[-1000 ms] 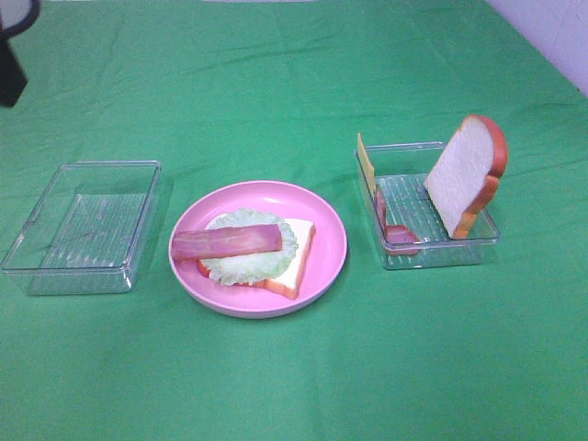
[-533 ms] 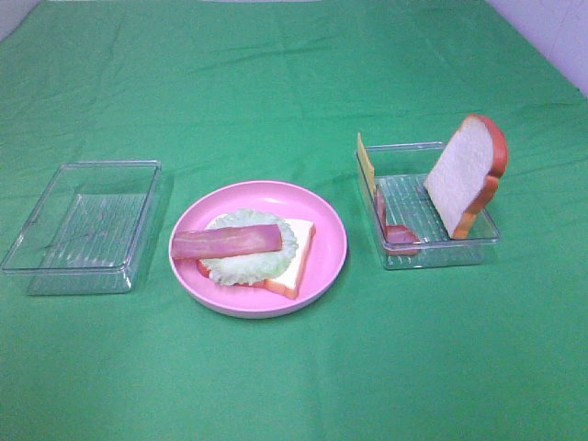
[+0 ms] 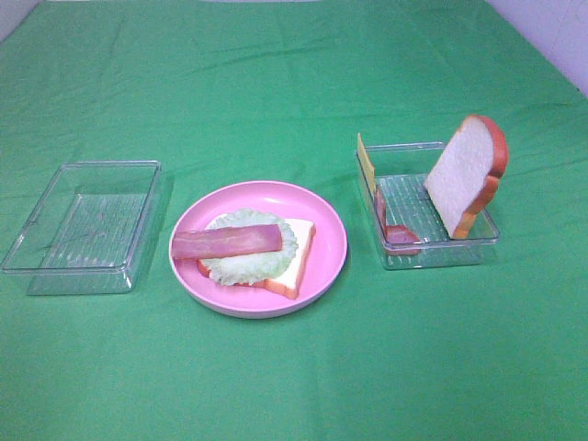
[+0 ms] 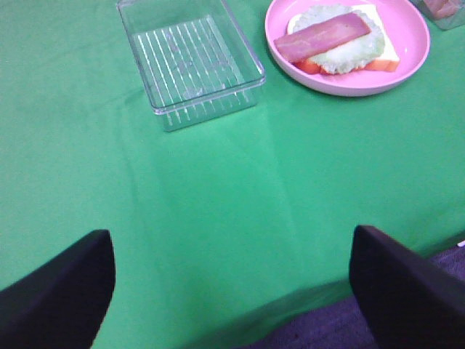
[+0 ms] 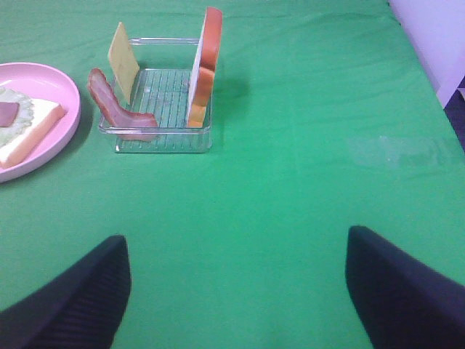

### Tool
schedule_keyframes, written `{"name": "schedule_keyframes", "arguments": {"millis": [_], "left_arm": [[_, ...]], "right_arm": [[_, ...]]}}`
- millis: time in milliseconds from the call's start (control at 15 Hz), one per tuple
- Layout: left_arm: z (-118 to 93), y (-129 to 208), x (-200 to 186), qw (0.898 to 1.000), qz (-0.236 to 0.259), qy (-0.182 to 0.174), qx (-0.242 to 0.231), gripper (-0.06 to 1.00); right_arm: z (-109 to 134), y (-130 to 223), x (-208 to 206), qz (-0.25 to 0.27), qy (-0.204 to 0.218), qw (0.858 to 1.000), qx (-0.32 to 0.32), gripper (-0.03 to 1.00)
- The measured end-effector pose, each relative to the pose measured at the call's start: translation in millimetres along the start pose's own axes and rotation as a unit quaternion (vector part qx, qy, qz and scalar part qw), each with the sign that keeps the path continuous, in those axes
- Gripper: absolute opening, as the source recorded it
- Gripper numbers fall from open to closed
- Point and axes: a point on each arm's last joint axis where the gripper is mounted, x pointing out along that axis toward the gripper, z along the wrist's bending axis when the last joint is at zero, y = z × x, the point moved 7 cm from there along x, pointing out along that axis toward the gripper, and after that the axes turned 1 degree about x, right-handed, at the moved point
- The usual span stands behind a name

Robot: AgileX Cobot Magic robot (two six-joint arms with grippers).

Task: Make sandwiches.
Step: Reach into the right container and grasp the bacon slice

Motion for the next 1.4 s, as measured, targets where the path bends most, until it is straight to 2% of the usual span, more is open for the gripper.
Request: {"name": "schedule_keyframes", "arguments": {"millis": [67,133,333,600,733,1000,1200,1333,1400], "left_arm": [[0.4,1.7,-4.0,1.0,-0.027,0.004,0.006,0.82],[1.3,2.3,-12.7,0.997,-0.067,0.007,0.033,0.82],[-0.7,1.4,-12.4,0.995,-0.073,0.011,0.064,0.82],[-6.3,-2.3,-4.8,0.993,-0.092,0.024,0.067,0.82],[-7.5,-2.5,-4.6,0.993,-0.093,0.028,0.066,0.82],[-8.5,-2.3,-4.7,0.993,-0.093,0.031,0.066,0.82],[-8.9,-2.3,-4.7,0.993,-0.093,0.032,0.065,0.82],[-9.2,-2.4,-4.7,0.993,-0.094,0.033,0.065,0.82],[-9.2,-2.6,-4.8,0.993,-0.094,0.033,0.065,0.82]], "right_arm": [[0.0,0.0,0.0,0.0,0.0,1.0,0.0,0.77],[0.0,0.0,0.0,0.0,0.0,1.0,0.0,0.77],[0.1,0.0,0.0,0.0,0.0,1.0,0.0,0.77],[-0.1,-4.0,9.6,0.032,-0.005,0.999,0.005,0.77],[1.5,-19.6,20.8,0.039,-0.016,0.999,0.015,0.77],[10.0,-50.7,67.4,0.068,-0.059,0.993,0.076,0.76],[12.9,-65.1,109.8,0.136,-0.076,0.98,0.123,0.76],[13.3,-84.3,140.8,0.178,-0.089,0.972,0.123,0.76],[15.6,-103.9,162.6,0.195,-0.108,0.968,0.113,0.76]]}}
